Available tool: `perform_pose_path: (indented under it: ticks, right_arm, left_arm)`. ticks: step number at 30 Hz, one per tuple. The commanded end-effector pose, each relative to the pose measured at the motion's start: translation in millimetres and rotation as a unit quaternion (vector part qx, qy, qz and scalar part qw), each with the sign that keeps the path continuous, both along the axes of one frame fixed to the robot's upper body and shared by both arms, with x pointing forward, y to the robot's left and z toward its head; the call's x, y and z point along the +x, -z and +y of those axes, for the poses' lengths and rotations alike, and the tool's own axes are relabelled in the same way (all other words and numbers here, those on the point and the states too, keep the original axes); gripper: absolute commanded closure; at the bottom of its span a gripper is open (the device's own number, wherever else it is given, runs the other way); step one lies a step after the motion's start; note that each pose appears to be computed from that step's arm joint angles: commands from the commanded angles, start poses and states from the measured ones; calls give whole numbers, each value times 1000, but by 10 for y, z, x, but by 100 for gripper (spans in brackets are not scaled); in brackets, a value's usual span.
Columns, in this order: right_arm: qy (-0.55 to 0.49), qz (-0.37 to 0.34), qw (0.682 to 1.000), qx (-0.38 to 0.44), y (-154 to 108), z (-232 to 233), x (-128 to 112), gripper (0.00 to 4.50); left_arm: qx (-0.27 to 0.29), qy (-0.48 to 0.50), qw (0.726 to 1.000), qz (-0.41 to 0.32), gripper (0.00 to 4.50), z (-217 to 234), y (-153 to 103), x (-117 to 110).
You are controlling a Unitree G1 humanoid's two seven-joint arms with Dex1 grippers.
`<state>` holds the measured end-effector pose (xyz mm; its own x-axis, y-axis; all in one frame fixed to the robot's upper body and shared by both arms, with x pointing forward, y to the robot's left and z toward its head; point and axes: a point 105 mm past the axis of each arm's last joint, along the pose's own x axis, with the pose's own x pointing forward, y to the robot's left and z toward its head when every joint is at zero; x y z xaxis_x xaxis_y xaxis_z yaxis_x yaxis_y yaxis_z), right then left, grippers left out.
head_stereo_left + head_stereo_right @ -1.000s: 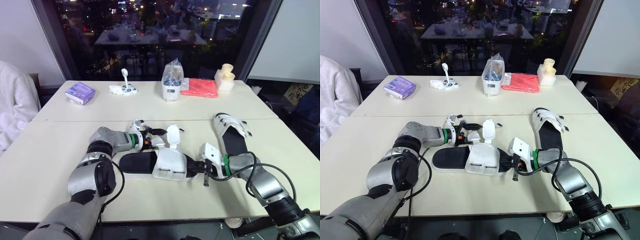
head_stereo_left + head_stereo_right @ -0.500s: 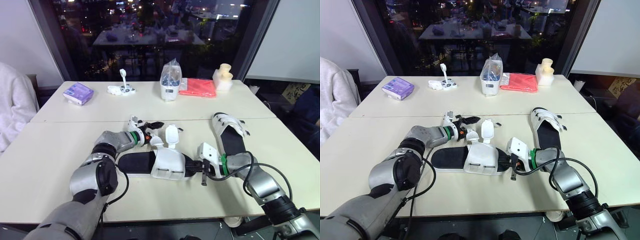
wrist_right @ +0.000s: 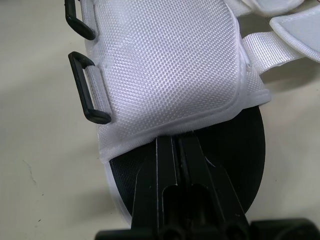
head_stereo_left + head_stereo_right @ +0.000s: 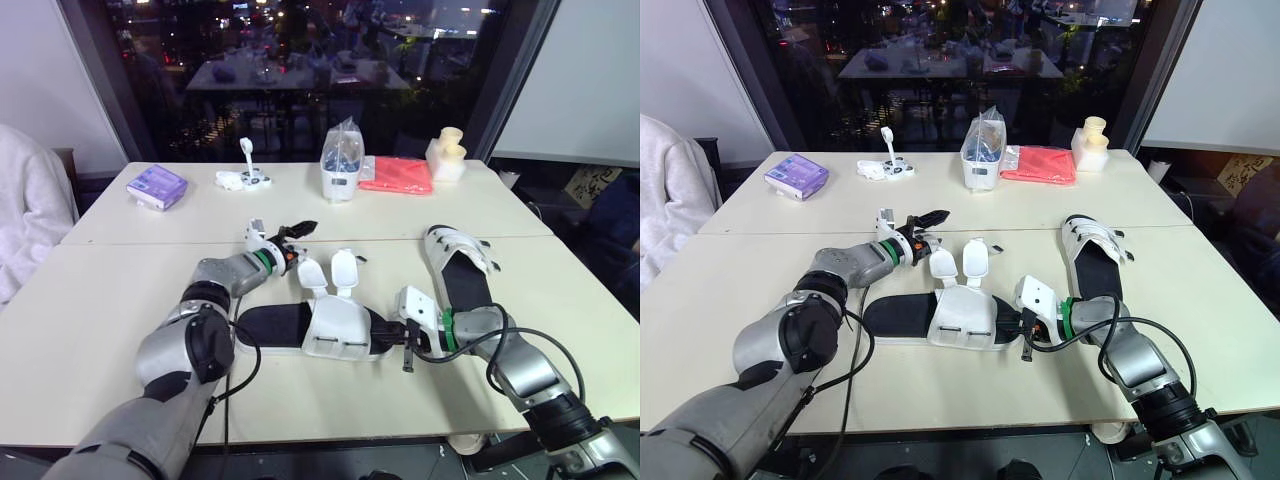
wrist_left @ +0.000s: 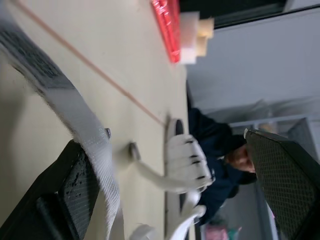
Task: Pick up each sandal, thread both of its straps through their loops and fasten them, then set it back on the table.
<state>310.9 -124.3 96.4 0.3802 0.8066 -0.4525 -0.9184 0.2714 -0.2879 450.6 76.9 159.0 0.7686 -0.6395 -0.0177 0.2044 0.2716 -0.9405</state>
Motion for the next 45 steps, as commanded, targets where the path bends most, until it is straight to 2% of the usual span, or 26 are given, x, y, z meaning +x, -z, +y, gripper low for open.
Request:
perform_pose_path:
  ticks: [1,9,14,16,18,24,27,29,31,35,38,41,42,44,45]
  right_arm:
    - [1,8,1000,-10,60,-10,-20,443]
    - [0,6,1000,-13,56,-19,-13,443]
    - [0,6,1000,-15,51,-27,-9,443]
    - [0,5,1000,-15,49,-29,-8,450]
    - [0,5,1000,-15,46,-30,-8,450]
    - [-1,5,1000,-17,44,-36,-9,450]
    - [-4,8,1000,-13,34,-34,-23,450]
    - [-7,12,1000,-4,8,-18,-40,450]
    - [-7,13,1000,-8,15,-25,-45,450]
    - [-11,18,1000,-9,26,-31,-68,450]
    - [-11,22,1000,-8,33,-34,-80,450]
    - [-10,24,1000,-9,46,-39,-83,450]
    - [-10,24,1000,-10,47,-39,-83,450]
    - [-10,25,1000,-11,50,-41,-84,450]
    - [-11,25,1000,-13,56,-46,-86,450]
  left_arm:
    - [-30,-5,998,-58,0,48,-374,58]
    - [-42,15,994,-103,0,42,-595,37]
    - [-48,26,992,-110,0,21,-630,16]
    - [-45,28,993,-110,55,16,-615,12]
    - [-47,32,992,-112,134,10,-615,4]
    - [-58,54,988,-136,446,-2,-732,-42]
    - [-62,76,983,-155,449,-35,-826,-88]
    - [-66,125,971,-194,449,-95,-970,-206]
    - [-50,186,949,-250,449,-163,-1080,-380]
    - [-25,258,915,-308,449,-236,-1157,-640]
    - [54,328,850,-408,449,-366,-1170,-1012]
    - [155,364,771,-500,449,-448,-1024,-1283]
    - [186,382,730,-535,449,-454,-944,-1398]
    - [213,405,677,-576,449,-448,-846,-1561]
    - [230,421,640,-600,449,-433,-779,-1657]
